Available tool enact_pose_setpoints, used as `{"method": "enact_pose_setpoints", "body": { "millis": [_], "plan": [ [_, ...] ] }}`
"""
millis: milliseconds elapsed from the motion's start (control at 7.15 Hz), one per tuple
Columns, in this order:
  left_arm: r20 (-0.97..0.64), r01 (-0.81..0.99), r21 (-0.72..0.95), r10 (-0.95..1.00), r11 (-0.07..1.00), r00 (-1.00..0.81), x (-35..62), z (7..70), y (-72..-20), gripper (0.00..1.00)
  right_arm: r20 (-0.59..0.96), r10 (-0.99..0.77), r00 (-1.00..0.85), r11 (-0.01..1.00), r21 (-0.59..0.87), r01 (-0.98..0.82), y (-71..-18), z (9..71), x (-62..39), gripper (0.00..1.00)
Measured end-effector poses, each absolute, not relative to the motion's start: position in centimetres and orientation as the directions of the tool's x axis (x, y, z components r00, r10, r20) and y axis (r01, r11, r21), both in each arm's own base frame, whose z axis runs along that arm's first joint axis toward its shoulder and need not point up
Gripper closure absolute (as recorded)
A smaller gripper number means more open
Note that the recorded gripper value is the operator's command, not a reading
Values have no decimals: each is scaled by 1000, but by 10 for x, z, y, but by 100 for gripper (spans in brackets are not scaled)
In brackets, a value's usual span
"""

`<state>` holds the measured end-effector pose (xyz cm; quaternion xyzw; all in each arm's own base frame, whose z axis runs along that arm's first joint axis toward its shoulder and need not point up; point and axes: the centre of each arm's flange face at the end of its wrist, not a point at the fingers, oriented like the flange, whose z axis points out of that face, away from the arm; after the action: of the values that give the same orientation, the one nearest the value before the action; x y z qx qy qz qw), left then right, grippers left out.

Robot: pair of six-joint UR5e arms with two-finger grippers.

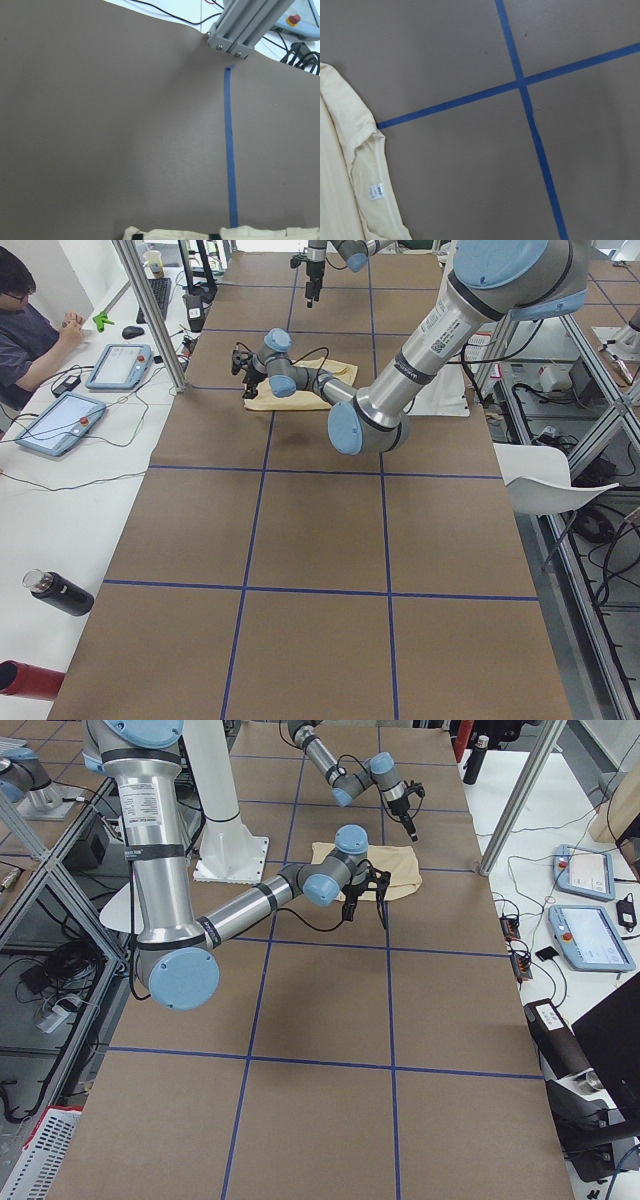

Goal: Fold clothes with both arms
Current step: 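Release the shirt and raise the left gripper while the right gripper approaches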

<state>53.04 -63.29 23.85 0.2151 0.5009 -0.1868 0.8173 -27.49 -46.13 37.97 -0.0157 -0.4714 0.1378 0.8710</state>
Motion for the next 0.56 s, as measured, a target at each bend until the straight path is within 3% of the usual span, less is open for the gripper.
{"method": "enact_pose_setpoints", "body": {
  "millis": [280, 559],
  "plan": [
    [-910, 487, 140, -82, 862, 407, 491, 246, -628, 1, 834, 203, 513, 974, -121, -190, -458, 361, -298, 0],
    [-903, 435, 159, -48, 886, 427, 436, 268, -588, 1, 824, 95, 559, 989, -12, -150, -442, 344, -346, 0]
  ]
}}
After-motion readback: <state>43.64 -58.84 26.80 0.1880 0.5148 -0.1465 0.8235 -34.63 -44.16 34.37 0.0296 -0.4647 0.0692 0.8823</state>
